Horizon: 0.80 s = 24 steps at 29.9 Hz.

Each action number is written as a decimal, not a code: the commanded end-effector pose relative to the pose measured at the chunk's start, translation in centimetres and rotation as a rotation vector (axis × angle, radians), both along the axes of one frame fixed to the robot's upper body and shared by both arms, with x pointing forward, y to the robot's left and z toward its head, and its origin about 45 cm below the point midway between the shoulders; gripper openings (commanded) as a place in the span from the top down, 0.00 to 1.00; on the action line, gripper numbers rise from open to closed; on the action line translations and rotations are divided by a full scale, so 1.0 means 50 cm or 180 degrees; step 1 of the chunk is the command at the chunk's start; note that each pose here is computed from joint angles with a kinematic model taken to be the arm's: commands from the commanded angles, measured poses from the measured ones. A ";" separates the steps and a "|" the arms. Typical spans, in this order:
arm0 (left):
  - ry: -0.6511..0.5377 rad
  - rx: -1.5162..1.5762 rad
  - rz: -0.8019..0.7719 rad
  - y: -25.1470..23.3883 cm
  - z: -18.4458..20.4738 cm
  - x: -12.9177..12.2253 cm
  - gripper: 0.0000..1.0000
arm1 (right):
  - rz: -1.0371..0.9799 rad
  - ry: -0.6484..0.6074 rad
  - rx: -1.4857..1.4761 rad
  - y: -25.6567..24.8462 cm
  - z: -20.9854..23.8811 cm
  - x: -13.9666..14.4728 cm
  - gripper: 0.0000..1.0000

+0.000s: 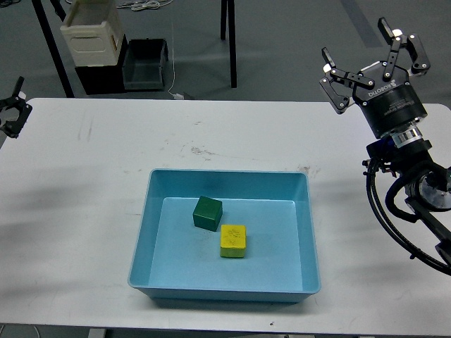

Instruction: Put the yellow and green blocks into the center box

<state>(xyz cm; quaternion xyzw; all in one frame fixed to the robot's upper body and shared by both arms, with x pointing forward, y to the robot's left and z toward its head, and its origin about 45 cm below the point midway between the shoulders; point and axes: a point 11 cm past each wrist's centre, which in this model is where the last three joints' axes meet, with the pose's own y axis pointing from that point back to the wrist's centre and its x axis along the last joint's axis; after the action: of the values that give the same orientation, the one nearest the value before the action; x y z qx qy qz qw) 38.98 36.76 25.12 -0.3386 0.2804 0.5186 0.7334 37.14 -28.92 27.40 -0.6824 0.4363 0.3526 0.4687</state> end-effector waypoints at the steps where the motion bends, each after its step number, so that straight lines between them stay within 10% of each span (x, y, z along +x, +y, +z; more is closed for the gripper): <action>1: -0.0046 -0.0282 -0.0122 -0.035 0.000 -0.041 0.00 | -0.0287 0.0114 0.0263 -0.044 -0.037 -0.029 0.00; 24: 0.0706 -0.1742 -0.0096 -0.158 -0.187 -0.197 0.00 | -0.0739 0.0845 0.1086 -0.062 -0.207 -0.244 0.00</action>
<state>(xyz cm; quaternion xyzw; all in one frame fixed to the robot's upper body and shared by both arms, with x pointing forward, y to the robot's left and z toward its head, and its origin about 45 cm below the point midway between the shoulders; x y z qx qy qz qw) 29.39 30.04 16.10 -0.4515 0.4834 0.4555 0.5958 25.75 -32.26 17.69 -0.4971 0.5006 0.4441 0.5523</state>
